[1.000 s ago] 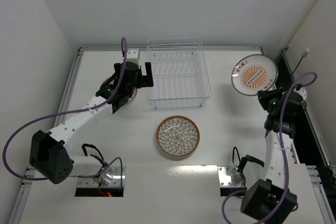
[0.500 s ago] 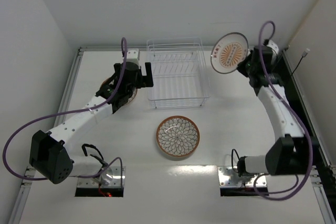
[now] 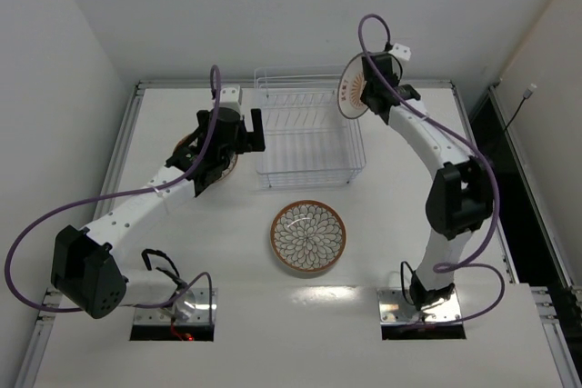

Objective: Load the plates into the dish rack

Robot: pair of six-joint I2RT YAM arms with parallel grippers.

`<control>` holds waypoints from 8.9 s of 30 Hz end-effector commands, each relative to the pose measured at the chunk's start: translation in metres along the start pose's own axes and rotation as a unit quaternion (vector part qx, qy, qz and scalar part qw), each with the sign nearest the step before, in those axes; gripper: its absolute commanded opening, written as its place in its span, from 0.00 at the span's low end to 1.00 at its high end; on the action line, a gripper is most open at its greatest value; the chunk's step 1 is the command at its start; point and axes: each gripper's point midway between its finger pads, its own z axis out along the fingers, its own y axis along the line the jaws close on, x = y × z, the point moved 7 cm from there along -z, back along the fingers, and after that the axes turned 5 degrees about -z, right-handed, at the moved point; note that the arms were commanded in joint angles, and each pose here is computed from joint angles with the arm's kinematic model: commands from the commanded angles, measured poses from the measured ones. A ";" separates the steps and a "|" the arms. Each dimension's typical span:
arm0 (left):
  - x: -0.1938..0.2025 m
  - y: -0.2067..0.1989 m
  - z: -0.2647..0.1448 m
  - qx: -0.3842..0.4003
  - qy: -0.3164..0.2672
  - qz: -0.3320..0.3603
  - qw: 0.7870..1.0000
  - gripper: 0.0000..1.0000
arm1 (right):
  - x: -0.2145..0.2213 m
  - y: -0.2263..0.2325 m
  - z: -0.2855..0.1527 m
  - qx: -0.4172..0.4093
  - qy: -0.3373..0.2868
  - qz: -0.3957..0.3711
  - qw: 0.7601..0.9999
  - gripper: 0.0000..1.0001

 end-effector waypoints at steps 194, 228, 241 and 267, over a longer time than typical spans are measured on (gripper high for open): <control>-0.033 -0.002 -0.025 0.003 -0.046 -0.040 0.998 1.00 | -0.056 0.124 -0.046 0.155 -0.250 -0.185 0.938 0.00; -0.035 -0.001 -0.027 0.000 -0.052 -0.042 0.998 1.00 | 0.066 0.166 -0.014 0.105 -0.166 -0.295 0.935 0.05; -0.037 -0.001 -0.030 0.006 -0.054 -0.043 0.998 1.00 | 0.099 0.187 -0.015 0.060 -0.139 -0.286 0.946 0.25; -0.037 -0.001 -0.030 0.006 -0.054 -0.043 0.998 1.00 | 0.034 0.162 -0.006 0.038 -0.140 -0.159 0.977 0.30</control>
